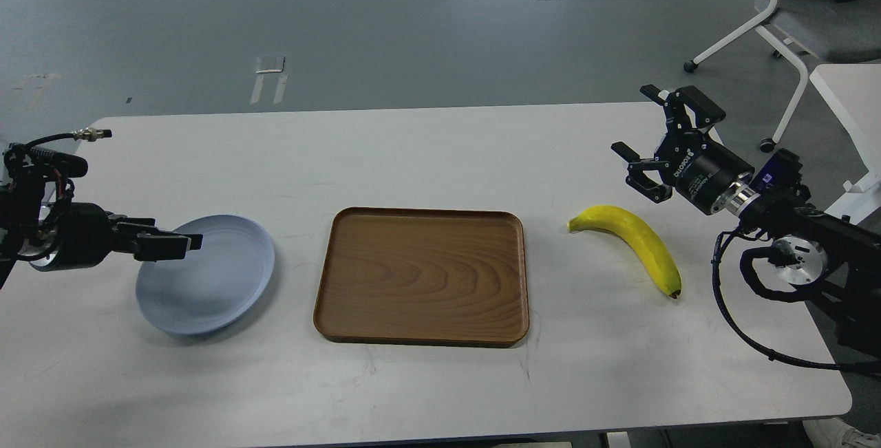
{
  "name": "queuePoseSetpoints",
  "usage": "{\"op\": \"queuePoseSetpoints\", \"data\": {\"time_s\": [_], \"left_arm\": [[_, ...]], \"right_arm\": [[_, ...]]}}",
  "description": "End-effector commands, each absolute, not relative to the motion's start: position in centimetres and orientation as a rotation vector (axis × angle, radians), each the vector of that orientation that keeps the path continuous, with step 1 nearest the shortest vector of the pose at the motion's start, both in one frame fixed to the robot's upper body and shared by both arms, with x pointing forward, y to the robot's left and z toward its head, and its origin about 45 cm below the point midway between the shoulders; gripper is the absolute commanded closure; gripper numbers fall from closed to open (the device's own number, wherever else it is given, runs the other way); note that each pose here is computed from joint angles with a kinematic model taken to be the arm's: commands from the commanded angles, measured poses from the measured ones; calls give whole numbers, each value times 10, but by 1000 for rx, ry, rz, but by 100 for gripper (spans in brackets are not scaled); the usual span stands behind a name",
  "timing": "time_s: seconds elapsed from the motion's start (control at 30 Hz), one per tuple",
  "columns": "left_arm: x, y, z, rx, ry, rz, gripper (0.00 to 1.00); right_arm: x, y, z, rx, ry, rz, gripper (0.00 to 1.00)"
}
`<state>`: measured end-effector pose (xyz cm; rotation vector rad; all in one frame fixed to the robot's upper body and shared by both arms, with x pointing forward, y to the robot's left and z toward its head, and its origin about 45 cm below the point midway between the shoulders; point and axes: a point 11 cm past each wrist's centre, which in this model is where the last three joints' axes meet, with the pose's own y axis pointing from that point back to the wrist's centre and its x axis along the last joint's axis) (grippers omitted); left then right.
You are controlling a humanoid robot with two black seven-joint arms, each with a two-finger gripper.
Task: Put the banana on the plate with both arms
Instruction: 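Grasp the edge of the blue plate with the left gripper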
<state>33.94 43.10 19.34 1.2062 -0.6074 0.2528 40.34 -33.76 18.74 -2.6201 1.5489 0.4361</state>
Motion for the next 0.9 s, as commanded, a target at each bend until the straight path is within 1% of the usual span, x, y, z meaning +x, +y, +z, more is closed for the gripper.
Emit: {"op": "queuePoseSetpoints", "data": {"time_s": [0.0,0.23,0.4,0.53,0.57,0.6,0.63,0.87], "left_arm": [[339,442,179,1222,-577,295,2],[334,463,159,1284,-556,323,5],[333,474,156,1313,-551,339,5],[327,476,150,1308,-525,350,13],[325,476,148,1308,-521,346,15],[323,477,146,1311,-515,343,20],[323,476,146,1309,-513,343,22],[323,476,146,1296,-501,363,25]], "right_arm": [[403,-338,188,-2617,1550,435,0],[403,-340,188,-2616,1552,434,0],[402,-345,190,-2615,1566,428,0],[402,-343,192,-2615,1553,428,0],[402,-343,192,-2615,1553,428,0],[402,-343,192,-2614,1553,427,0],[402,-342,192,-2614,1551,428,0],[402,-343,191,-2614,1554,429,0]]}}
